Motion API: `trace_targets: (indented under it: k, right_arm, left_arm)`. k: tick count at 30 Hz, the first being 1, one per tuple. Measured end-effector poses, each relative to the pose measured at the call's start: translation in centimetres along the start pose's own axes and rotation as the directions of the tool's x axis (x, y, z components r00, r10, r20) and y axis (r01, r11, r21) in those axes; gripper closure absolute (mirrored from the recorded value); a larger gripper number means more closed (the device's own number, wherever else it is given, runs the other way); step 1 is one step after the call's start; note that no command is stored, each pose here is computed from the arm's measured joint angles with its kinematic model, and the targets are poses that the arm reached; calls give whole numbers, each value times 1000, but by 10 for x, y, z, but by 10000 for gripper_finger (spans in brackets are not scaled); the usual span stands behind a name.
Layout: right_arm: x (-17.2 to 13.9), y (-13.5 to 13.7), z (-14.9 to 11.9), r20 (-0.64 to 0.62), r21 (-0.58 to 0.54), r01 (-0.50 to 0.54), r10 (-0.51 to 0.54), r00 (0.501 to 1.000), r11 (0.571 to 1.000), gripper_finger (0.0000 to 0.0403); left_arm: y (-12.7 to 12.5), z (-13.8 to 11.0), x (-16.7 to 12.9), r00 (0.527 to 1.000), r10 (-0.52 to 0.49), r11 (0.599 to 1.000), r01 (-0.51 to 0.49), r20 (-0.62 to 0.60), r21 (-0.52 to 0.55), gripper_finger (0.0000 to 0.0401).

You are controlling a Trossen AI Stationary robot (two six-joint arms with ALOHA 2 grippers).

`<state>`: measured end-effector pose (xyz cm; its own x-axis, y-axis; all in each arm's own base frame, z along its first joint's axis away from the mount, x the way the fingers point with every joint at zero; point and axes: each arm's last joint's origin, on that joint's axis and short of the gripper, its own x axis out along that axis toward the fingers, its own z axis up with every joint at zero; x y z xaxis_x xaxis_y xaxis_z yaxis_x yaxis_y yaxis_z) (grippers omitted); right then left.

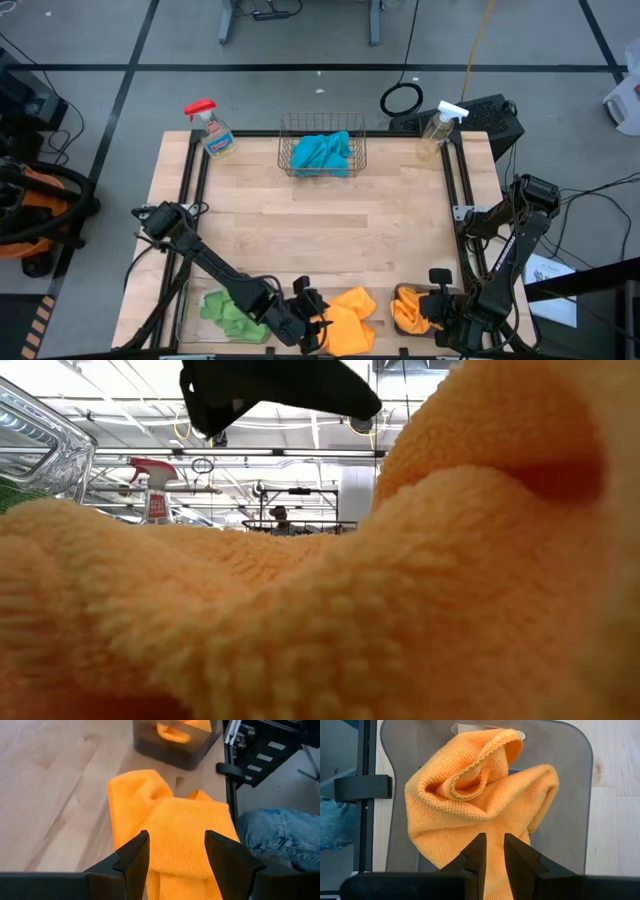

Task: Sort microfiber towel by color & place in baskets
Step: Put the yellow microfiber cloth into the black bin

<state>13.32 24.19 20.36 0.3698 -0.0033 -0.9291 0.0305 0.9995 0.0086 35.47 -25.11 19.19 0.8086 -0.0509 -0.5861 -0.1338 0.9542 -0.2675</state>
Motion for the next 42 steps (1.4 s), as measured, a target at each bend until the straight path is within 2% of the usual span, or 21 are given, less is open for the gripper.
trace_targets:
  k: [3,7,13,19,21,27,31,36,42]
  right_arm:
    - [0,0,0,0,-1,0,0,1000,1000,344]
    - [0,0,0,0,-1,0,0,1000,1000,344]
    - [0,0,0,7,-2,4,-4,1000,1000,344]
    - [0,-1,1,36,-20,19,-18,999,1000,344]
    - [0,-1,1,44,-21,25,-24,999,999,344]
    - [-3,-3,1,-8,-4,35,-35,999,999,344]
    - [-14,-1,5,-21,21,49,-49,999,999,344]
    - [-27,4,13,47,11,51,-51,998,999,344]
    - [-34,6,18,113,-23,59,-56,992,998,344]
  left_arm:
    - [2,-2,0,999,5,1000,-6,-32,-23,185]
    - [2,-4,0,999,10,1000,-11,-41,-28,140]
    - [5,-22,17,996,44,999,-43,-79,8,77]
    - [11,-35,35,991,48,999,-48,-129,6,72]
    - [14,-39,44,987,12,1000,-13,-159,-5,78]
    - [27,-44,63,975,-16,999,10,-221,-32,110]
    - [34,-39,67,973,-12,1000,7,-231,-21,152]
    - [45,-33,73,965,-25,999,15,-259,-41,231]
    - [53,-26,75,967,-14,1000,7,-256,-28,350]
